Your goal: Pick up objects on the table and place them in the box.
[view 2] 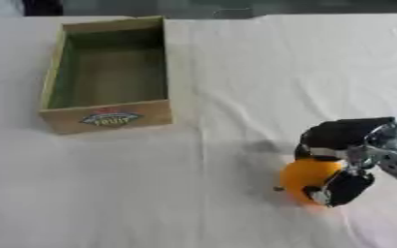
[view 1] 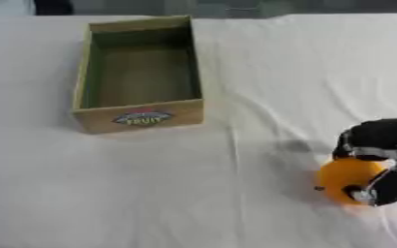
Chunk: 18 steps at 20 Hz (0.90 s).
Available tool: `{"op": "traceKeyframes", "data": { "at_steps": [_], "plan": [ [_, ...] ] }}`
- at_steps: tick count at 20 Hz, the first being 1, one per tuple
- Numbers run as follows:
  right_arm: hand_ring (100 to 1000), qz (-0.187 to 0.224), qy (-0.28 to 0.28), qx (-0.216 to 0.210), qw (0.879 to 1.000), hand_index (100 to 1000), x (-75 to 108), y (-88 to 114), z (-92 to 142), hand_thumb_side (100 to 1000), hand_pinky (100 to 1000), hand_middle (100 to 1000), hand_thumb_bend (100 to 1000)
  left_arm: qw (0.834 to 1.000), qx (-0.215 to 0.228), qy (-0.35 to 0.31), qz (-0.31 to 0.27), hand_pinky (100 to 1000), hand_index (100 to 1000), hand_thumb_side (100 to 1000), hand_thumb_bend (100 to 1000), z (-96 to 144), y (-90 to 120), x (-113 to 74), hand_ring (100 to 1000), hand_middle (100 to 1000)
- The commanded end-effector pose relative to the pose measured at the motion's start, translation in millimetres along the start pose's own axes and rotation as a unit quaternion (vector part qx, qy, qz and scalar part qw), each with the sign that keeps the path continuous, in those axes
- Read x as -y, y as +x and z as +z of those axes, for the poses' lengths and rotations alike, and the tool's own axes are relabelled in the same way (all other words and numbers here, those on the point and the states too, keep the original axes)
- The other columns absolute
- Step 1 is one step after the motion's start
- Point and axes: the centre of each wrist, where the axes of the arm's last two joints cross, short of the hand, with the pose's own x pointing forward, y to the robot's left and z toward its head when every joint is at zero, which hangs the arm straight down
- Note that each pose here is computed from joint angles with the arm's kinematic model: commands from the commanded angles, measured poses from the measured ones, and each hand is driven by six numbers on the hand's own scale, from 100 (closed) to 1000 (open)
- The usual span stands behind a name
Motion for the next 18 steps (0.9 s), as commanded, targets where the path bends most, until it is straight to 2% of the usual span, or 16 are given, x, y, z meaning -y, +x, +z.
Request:
{"op": "traceKeyframes", "data": {
  "at_steps": [1,4,10,13,18],
  "plan": [
    [834,0.008,-0.038,-0.016,0.999,535,9.9,-2.4,8.3,228,755,444,100,1.0,0.015,0.002,0.004,757,868,915,100,-5.0,6.4,-1.3,686,706],
    [827,0.015,-0.062,-0.018,0.998,528,17.3,-3.9,11.7,217,752,440,100,1.0,0.015,0.001,0.003,756,868,916,100,-5.0,6.4,-1.5,686,706],
    [799,0.037,-0.123,-0.025,0.991,431,39.8,-7.9,23.4,229,736,389,100,1.0,0.014,-0.001,0.001,756,868,915,100,-4.7,6.1,-2.0,687,706],
    [793,0.045,-0.16,-0.032,0.986,404,52.5,-8.8,30.1,224,734,375,100,1.0,0.014,-0.001,0.0,755,868,915,100,-4.5,5.8,-2.4,687,706],
    [789,0.061,-0.237,-0.046,0.968,379,80.0,-7.8,45.5,218,738,360,100,1.0,0.015,-0.002,-0.001,755,868,915,100,-4.6,5.9,-2.5,688,707]
  ]
}}
